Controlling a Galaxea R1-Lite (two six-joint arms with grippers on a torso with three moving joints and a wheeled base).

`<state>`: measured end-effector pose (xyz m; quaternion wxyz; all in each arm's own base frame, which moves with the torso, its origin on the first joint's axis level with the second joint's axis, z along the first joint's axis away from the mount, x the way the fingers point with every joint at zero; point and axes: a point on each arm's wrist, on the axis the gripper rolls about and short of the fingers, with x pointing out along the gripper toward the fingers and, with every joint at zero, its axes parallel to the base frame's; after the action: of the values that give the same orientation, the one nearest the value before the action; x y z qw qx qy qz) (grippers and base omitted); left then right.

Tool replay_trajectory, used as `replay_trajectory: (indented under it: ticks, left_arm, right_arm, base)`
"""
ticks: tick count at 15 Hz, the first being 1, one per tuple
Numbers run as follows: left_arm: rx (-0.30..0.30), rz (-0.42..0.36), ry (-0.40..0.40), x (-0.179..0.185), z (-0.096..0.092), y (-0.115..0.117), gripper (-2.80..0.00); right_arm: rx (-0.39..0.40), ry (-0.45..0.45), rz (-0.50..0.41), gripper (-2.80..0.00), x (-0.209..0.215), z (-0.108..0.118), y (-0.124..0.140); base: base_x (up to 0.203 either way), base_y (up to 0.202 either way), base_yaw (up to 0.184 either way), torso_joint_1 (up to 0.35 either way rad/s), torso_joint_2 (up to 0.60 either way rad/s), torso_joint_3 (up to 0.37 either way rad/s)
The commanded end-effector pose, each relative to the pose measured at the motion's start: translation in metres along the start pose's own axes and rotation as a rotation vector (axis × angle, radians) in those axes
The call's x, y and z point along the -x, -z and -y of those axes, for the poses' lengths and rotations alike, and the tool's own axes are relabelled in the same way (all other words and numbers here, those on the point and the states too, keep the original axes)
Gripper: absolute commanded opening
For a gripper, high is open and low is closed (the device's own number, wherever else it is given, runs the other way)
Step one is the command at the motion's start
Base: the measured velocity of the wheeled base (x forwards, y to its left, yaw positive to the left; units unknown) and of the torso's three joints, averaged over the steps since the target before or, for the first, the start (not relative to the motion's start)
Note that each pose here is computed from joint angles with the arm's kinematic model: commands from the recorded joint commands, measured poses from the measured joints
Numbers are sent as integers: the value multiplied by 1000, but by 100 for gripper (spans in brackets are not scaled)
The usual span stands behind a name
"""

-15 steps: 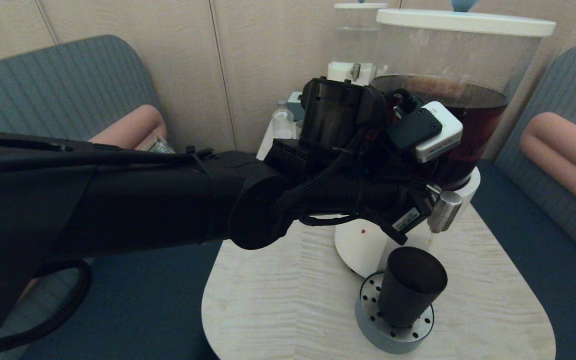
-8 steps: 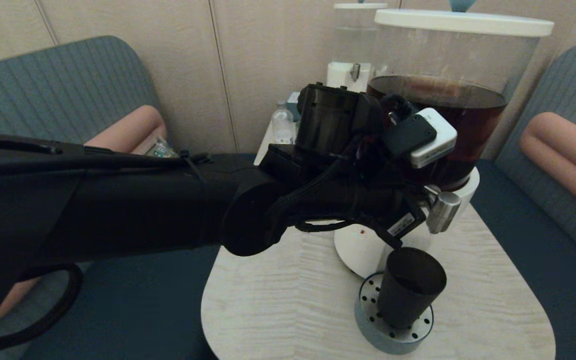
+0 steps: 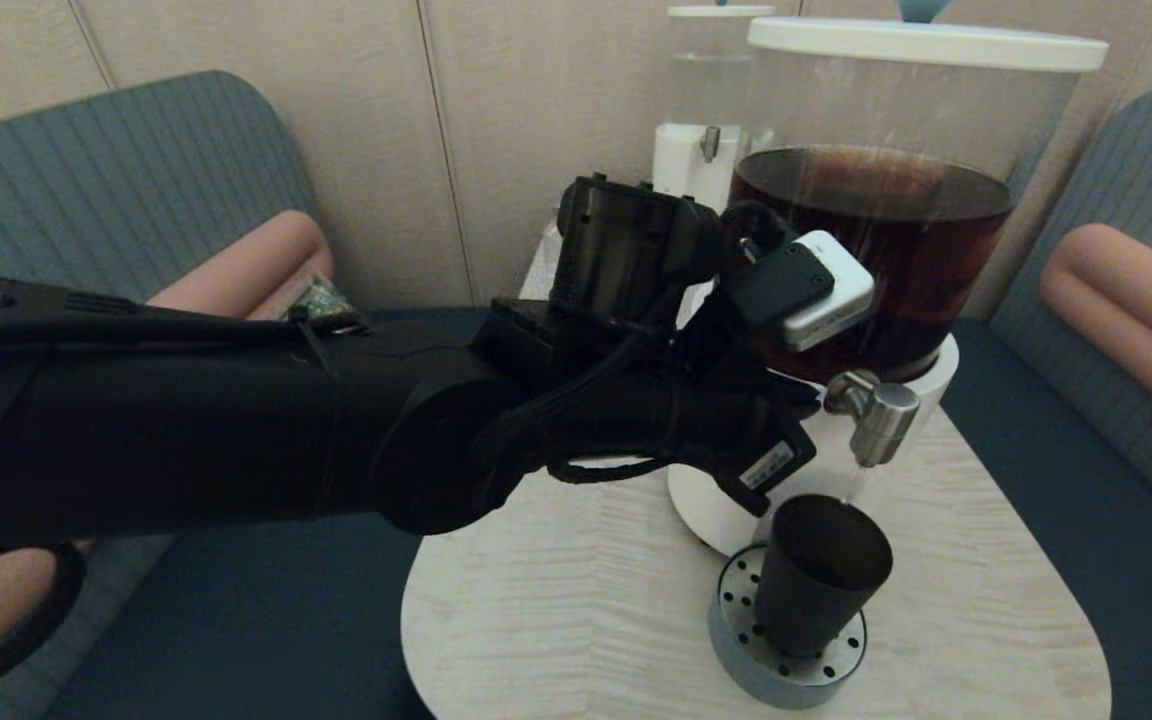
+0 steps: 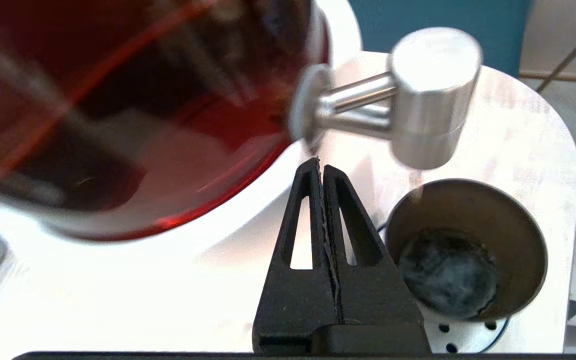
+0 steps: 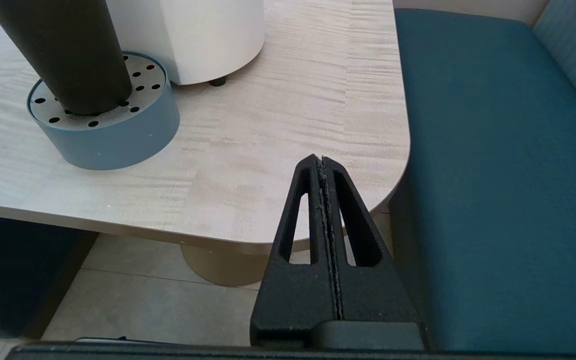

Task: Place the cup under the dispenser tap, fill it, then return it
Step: Turn off the faucet

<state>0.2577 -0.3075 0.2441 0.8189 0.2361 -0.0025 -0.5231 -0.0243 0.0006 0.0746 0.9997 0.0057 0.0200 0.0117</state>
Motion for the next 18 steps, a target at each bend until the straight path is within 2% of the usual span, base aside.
replay_trajectory:
  ticks: [1, 5, 14, 18]
  left_arm:
    - [-6, 20, -14, 9, -2, -6, -280]
    - [-3, 43, -23, 11, -4, -9, -280]
    - [-2, 40, 0, 15, 3, -8, -280]
    - [-2, 67, -5, 18, 5, -9, -280]
  right_arm:
    - [0, -1, 0, -280, 0, 0, 0]
    - [0, -1, -2, -280, 0, 0, 0]
    - [0, -1, -2, -280, 0, 0, 0]
    - [0, -1, -2, -280, 0, 0, 0]
  base:
    - [0, 0, 0, 0, 0, 0]
    - [0, 0, 0, 0, 0, 0]
    - [0, 0, 0, 0, 0, 0]
    - [0, 0, 0, 0, 0, 0]
